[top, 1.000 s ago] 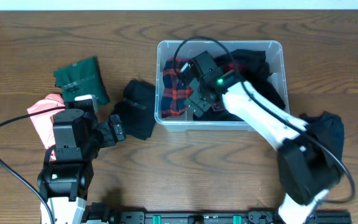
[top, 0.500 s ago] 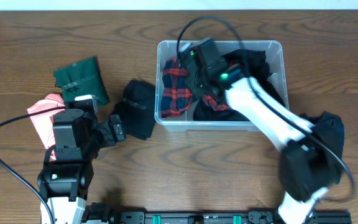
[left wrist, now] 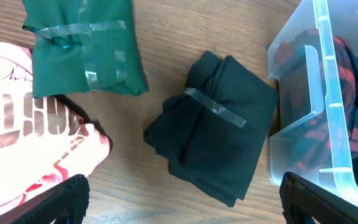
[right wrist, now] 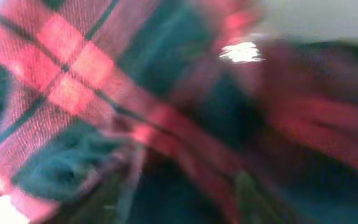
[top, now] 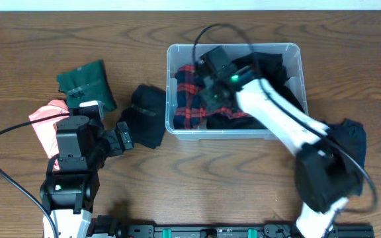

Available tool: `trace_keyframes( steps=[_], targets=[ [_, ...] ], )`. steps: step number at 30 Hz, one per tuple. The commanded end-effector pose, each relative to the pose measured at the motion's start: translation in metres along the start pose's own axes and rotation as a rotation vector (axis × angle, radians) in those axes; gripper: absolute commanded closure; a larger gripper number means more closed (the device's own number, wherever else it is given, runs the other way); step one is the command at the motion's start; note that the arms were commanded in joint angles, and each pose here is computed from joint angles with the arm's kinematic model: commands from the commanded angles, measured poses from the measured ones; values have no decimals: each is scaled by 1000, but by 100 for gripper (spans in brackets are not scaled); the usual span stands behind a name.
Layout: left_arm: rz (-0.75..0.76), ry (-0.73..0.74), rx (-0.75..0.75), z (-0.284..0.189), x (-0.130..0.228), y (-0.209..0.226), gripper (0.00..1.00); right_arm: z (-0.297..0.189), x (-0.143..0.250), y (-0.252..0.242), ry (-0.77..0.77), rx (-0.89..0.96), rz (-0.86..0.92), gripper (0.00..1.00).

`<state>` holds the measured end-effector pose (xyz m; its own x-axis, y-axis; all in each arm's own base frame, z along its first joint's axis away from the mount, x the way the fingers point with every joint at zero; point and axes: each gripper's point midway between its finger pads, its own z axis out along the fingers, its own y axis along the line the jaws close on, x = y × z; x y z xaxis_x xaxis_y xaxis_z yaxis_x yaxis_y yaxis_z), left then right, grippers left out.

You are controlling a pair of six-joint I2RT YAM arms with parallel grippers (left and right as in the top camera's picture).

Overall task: Pack container
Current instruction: 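Place the plaid shirt into the container and press it down, then grasp the dark teal garment on the right with the right gripper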

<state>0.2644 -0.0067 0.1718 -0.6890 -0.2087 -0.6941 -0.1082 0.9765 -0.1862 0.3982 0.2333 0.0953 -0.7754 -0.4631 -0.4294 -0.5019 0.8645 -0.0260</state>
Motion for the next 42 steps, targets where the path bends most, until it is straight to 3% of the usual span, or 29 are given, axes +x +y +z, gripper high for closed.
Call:
trace_keyframes(
  steps=[1, 3, 9, 15, 21, 27, 34, 36, 39, 42],
  targets=[
    [-1, -18, 8, -4, -7, -3, 2, -110, -38, -90, -256, 185, 258, 19],
    [-1, -18, 8, -4, -7, -3, 2, -143, -23, -130, -286, 229, 386, 11],
    [-1, -21, 8, -3, -8, -3, 2, -184, 88, -227, -121, 302, 757, 9],
    [0, -32, 10, -4, -11, -4, 2, -165, 206, -261, 95, 274, 1001, 3],
    [0, -32, 10, -4, -11, -4, 2, -117, 296, -276, 139, 231, 1127, 1],
    [0, -32, 10, -4, -11, -4, 2, -88, 344, -275, 174, 234, 1181, 2],
    [0, -31, 10, -4, -11, -3, 2, -55, 354, -271, 175, 169, 1205, 7],
    [0, -31, 10, -4, -11, -3, 2, -47, 351, -268, 163, 122, 1213, 18],
    [-1, -31, 10, -4, -11, -3, 2, -44, 344, -265, 134, 79, 1218, 59],
    [-1, -32, 10, -4, -11, -4, 2, -55, 322, -272, 53, 36, 1207, 85]
  ],
)
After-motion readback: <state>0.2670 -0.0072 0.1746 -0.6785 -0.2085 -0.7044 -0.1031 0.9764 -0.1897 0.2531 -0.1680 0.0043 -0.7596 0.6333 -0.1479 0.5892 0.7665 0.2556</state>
